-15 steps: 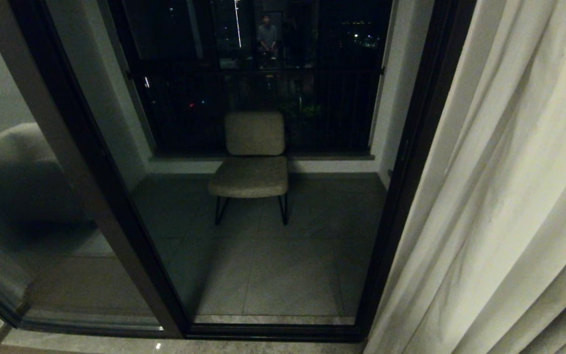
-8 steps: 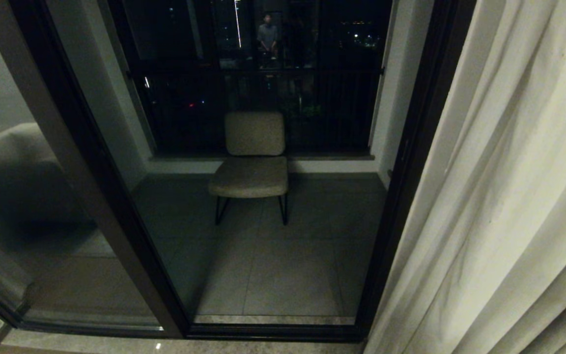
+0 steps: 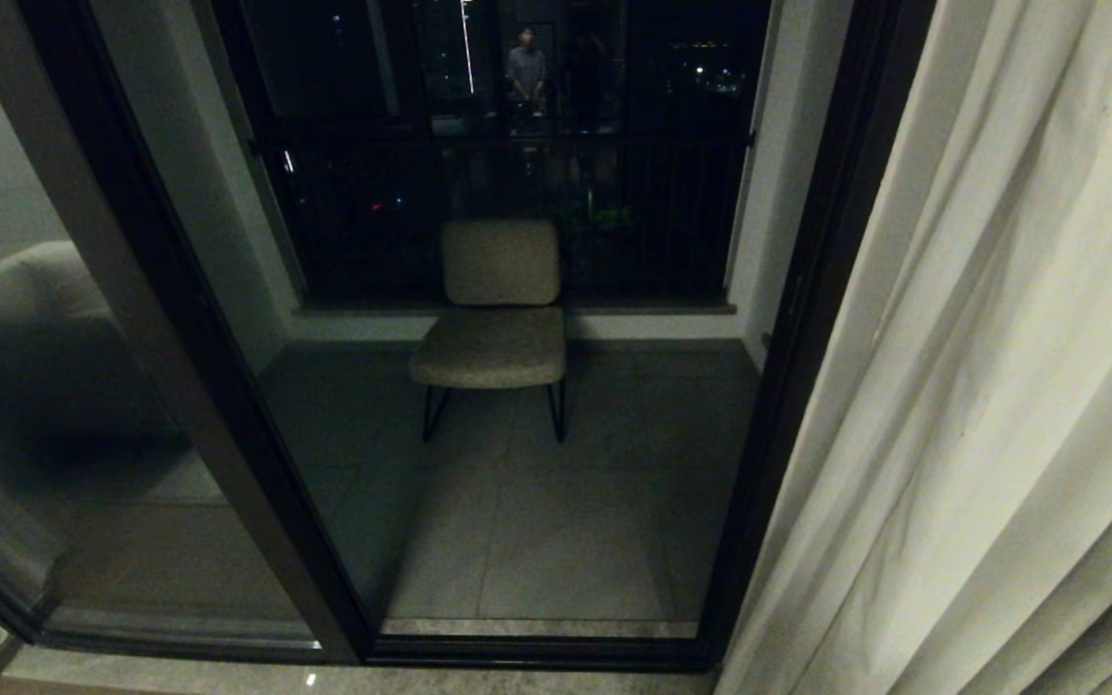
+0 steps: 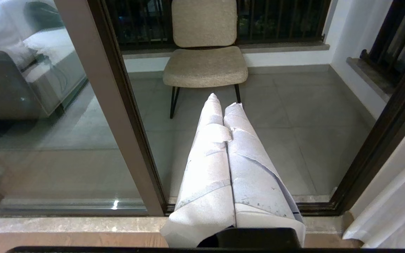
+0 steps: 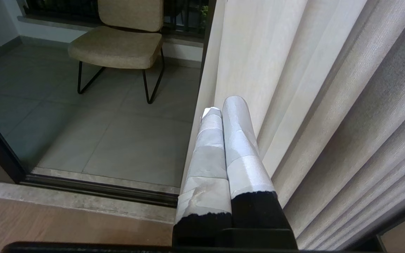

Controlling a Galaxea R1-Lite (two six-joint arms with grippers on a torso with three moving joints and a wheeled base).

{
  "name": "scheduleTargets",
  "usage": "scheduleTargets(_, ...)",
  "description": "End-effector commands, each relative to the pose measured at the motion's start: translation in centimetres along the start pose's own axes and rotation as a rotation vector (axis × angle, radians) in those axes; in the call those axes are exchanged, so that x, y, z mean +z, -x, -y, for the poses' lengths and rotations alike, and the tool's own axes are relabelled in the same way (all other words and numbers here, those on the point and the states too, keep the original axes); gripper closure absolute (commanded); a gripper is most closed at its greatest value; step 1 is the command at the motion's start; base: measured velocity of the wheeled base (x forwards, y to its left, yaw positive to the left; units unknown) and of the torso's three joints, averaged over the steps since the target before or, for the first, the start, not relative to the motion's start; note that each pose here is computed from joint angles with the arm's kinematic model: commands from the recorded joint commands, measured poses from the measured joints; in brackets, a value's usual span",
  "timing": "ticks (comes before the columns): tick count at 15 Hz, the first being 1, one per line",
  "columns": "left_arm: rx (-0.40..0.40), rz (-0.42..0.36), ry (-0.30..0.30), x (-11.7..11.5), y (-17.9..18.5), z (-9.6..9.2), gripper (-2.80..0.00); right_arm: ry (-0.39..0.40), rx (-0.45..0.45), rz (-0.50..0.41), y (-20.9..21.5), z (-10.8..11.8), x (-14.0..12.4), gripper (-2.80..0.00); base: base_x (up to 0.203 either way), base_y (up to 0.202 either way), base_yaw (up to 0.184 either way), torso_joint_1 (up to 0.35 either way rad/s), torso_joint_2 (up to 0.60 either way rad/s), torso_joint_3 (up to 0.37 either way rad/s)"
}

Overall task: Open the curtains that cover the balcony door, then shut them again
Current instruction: Pull the inner curtains open on both sides

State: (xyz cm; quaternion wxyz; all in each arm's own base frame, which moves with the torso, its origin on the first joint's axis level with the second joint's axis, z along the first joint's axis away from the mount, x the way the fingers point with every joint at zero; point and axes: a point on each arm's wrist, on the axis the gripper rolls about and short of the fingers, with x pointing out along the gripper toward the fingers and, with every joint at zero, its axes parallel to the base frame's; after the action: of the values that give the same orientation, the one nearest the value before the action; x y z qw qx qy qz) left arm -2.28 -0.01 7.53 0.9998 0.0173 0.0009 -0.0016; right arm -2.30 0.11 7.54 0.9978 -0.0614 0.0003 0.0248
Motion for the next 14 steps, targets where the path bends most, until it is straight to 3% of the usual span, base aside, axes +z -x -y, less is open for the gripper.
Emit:
scheduleTargets(1, 0.000, 0.000, 0.000, 0.0, 0.0, 0.0, 0.00, 0.001, 0.001, -0.001, 0.0, 0.0, 0.0, 0.00, 0.000, 0.000, 0.000, 0.000, 0.00, 0.000)
scheduleTargets(8, 0.000, 0.000, -0.001, 0.0, 0.0, 0.0, 0.00, 0.005, -0.002, 0.016, 0.1, 0.0, 0.5, 0.00, 0.000, 0.000, 0.000, 0.000, 0.00, 0.000)
scheduleTargets(14, 0.000, 0.000, -0.001, 0.0, 0.0, 0.0, 0.00, 0.001, -0.004, 0.029, -0.1, 0.6, 4.9, 0.00, 0.000, 0.000, 0.000, 0.000, 0.00, 0.000)
